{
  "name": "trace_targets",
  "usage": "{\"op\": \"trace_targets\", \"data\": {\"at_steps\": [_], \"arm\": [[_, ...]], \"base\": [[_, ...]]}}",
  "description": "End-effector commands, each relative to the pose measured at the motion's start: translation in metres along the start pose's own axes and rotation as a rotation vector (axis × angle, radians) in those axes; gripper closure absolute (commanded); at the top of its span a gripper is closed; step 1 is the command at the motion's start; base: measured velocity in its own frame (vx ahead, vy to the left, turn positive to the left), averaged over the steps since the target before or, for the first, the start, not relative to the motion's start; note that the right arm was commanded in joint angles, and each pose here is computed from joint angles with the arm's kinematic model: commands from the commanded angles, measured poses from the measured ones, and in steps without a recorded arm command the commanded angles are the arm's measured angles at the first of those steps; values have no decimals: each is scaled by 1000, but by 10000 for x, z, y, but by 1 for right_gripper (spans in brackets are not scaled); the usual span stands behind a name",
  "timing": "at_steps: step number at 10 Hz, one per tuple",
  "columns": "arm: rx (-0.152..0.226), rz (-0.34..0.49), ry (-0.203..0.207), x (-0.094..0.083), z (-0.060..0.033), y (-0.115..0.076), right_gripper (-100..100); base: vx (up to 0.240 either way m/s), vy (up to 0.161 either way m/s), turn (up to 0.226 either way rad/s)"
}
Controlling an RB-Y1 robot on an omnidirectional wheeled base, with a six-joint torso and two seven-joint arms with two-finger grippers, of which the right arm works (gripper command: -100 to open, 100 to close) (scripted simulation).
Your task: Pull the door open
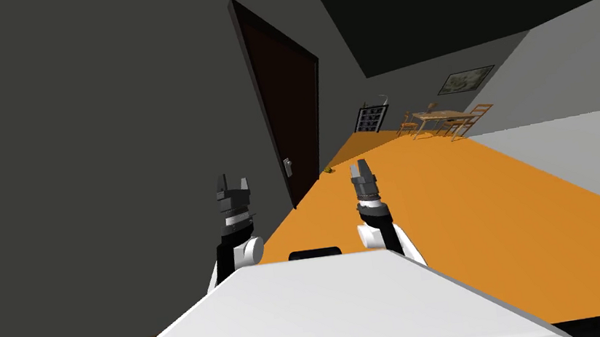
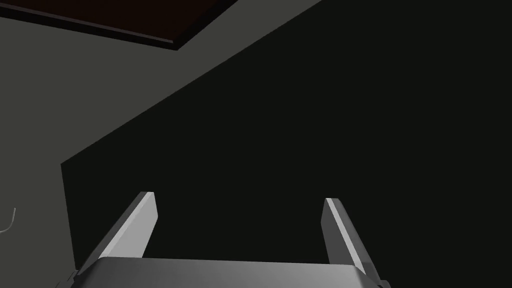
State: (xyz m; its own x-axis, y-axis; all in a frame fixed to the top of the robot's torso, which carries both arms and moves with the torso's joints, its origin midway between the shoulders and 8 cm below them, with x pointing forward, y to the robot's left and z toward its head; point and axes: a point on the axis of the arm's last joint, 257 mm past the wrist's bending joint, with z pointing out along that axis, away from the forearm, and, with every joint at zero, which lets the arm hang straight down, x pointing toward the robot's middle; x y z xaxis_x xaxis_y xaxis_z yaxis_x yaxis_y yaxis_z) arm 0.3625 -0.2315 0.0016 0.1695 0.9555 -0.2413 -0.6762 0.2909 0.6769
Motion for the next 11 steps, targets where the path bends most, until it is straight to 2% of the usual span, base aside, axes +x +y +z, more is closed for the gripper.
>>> {"op": "trace_targets", "data": {"at_steps": [1, 4, 5, 9, 10, 11], "arm": [[18, -36, 29, 113, -10, -144, -100], [47, -107, 87, 331, -6, -408, -100], [49, -107, 87, 334, -11, -418, -100], [77, -214, 173, 646, 0, -759, -100], [87, -212, 177, 659, -25, -804, -100], [90, -241, 198, 737, -16, -876, -100]], "base": [[91, -16, 56], [91, -27, 55], [63, -19, 13], [80, -27, 58], [63, -27, 15], [58, -17, 33]]}}
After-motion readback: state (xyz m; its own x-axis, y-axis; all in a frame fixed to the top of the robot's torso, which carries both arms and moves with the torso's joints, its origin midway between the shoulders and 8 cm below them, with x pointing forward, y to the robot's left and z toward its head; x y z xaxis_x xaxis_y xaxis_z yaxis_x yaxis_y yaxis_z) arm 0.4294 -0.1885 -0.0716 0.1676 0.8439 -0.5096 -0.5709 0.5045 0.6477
